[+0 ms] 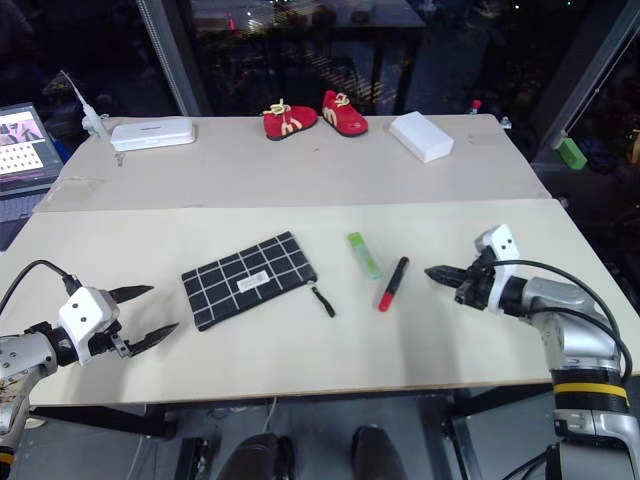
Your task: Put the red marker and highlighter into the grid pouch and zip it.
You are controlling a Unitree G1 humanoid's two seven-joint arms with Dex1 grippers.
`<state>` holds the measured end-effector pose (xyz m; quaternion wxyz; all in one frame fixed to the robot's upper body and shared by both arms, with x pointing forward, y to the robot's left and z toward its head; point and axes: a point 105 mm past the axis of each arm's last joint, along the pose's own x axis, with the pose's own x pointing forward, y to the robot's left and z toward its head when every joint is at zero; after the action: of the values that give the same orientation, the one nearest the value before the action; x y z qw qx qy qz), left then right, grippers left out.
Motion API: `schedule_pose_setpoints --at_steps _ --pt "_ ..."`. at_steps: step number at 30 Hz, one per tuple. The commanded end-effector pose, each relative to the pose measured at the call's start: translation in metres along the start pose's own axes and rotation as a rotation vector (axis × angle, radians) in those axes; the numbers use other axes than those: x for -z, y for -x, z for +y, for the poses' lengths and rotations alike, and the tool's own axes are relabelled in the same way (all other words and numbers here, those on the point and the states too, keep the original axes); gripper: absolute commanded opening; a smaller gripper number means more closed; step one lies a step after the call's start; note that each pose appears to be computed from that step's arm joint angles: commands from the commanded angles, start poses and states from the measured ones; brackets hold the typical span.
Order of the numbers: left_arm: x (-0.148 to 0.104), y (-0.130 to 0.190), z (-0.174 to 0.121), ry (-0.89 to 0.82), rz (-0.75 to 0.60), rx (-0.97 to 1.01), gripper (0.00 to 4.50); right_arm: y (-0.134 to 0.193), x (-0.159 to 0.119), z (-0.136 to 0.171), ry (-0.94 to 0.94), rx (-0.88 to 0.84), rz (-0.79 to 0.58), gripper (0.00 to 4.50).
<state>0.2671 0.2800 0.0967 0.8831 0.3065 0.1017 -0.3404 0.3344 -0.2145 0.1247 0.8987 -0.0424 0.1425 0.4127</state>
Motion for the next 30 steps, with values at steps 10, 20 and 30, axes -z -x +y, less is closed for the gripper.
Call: schedule_pose_setpoints --at_steps 10,20,30 --pt "-0.004 -0.012 0.0 -0.312 0.019 0.126 4.5 -0.122 -0.051 0.072 0.273 -0.142 0.056 0.1" --pt "-0.022 -0.046 -0.014 -0.382 -0.106 0.174 4.5 -0.179 -0.046 0.076 0.404 -0.057 0.158 0.1" --pt "-0.017 -0.043 -0.018 -0.394 -0.103 0.201 4.5 -0.189 -0.028 0.082 0.562 -0.104 0.238 0.1"
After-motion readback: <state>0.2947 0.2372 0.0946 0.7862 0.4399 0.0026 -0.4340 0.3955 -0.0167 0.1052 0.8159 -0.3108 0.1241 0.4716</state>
